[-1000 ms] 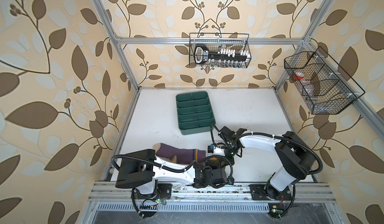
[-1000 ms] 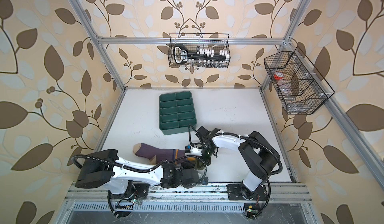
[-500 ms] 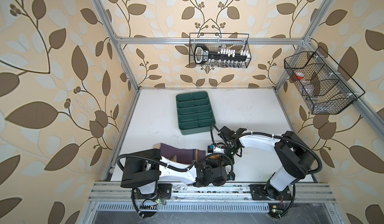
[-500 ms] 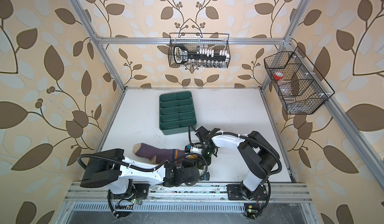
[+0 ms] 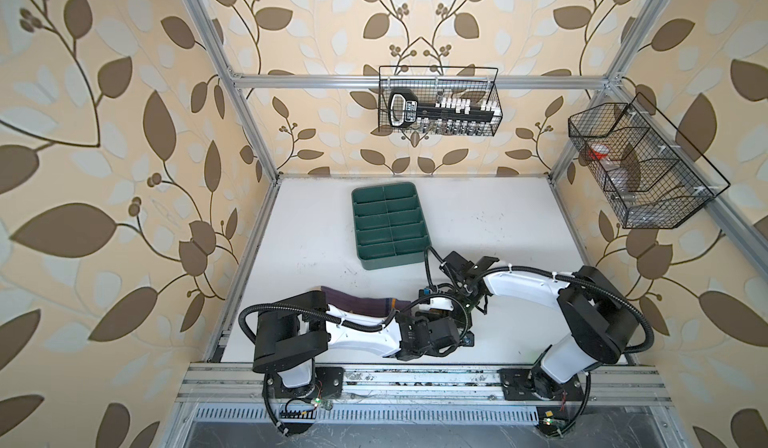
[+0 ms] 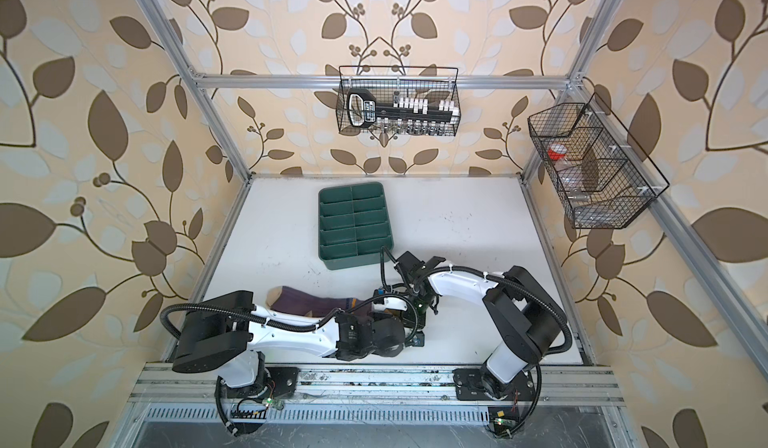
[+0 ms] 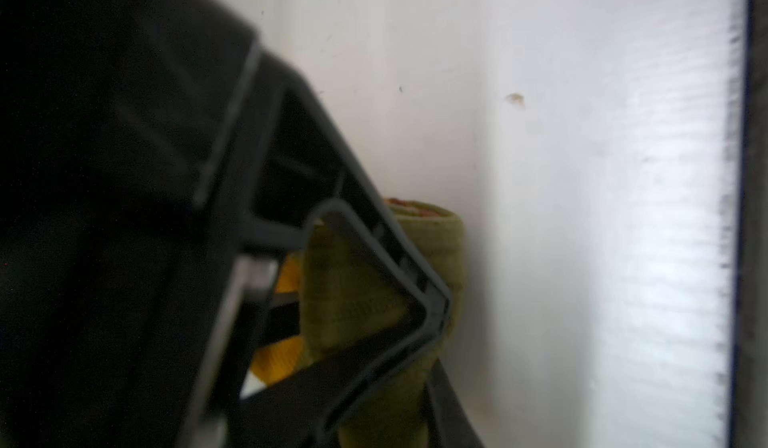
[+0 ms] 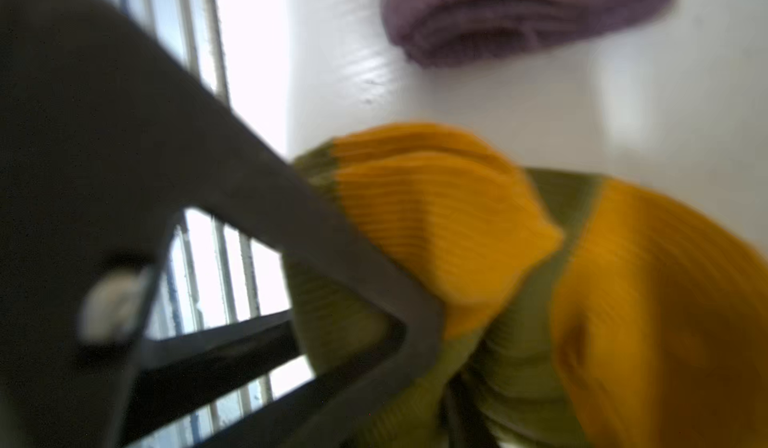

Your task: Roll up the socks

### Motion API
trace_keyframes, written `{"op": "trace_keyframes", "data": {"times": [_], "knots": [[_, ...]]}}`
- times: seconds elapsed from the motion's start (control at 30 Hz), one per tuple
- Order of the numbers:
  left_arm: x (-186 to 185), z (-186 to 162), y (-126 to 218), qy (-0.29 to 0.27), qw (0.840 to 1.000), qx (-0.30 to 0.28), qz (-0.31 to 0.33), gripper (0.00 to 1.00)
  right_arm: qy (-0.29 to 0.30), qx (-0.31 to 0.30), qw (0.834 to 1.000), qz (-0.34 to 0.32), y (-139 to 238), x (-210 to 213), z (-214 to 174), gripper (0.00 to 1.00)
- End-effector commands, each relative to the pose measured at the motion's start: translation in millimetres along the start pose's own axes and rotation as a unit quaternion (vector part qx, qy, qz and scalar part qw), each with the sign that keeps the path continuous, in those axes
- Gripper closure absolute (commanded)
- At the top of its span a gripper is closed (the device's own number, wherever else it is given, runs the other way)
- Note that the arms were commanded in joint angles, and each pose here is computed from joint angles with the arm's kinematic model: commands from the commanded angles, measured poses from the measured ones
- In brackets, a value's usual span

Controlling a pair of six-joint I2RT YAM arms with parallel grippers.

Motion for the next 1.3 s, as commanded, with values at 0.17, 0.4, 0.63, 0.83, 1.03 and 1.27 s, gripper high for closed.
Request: {"op": "trace_keyframes", "data": {"times": [0.17,0.4,0.63,0.83,1.03,1.27], "knots": [[-51.1,-3.7,-7.7,0.069,0.982,0.012,-0.177,0.85,0.006,-0.093,0.988,-0.121,39.4,-27.1,15.8,0.37],[-57.8,-9.9,-9.7,0.088,0.976,0.027,-0.199,0.88,-0.105,-0.238,0.920,-0.294,145.0,-65.8,-0.8,0.33],[-48.8,-8.1,-8.8,0.126,0.963,0.011,-0.240,0.91,-0.216,-0.447,0.761,-0.418,266.5,-69.4,-40.5,0.26],[-27.2,-18.0,-6.8,0.190,0.926,0.004,-0.326,0.91,-0.206,-0.491,0.707,-0.465,301.8,-39.8,-58.2,0.27],[-37.8,-24.0,-24.1,0.258,0.871,0.027,-0.417,0.91,-0.033,-0.434,0.791,-0.430,269.5,12.3,-49.1,0.30],[-42.2,-28.3,-37.5,0.280,0.862,0.047,-0.420,0.90,0.176,-0.266,0.871,-0.373,199.1,65.5,-64.2,0.29]]}}
Point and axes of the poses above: each gripper's point midway between its finger pads, its own y axis back along the fingers, its own x axis along the line the jaws close on, z = x × y, the point moved 4 cm from there along y, back along the fingers, and after that the axes turned 11 degrees about -y, right-handed, at the moved point
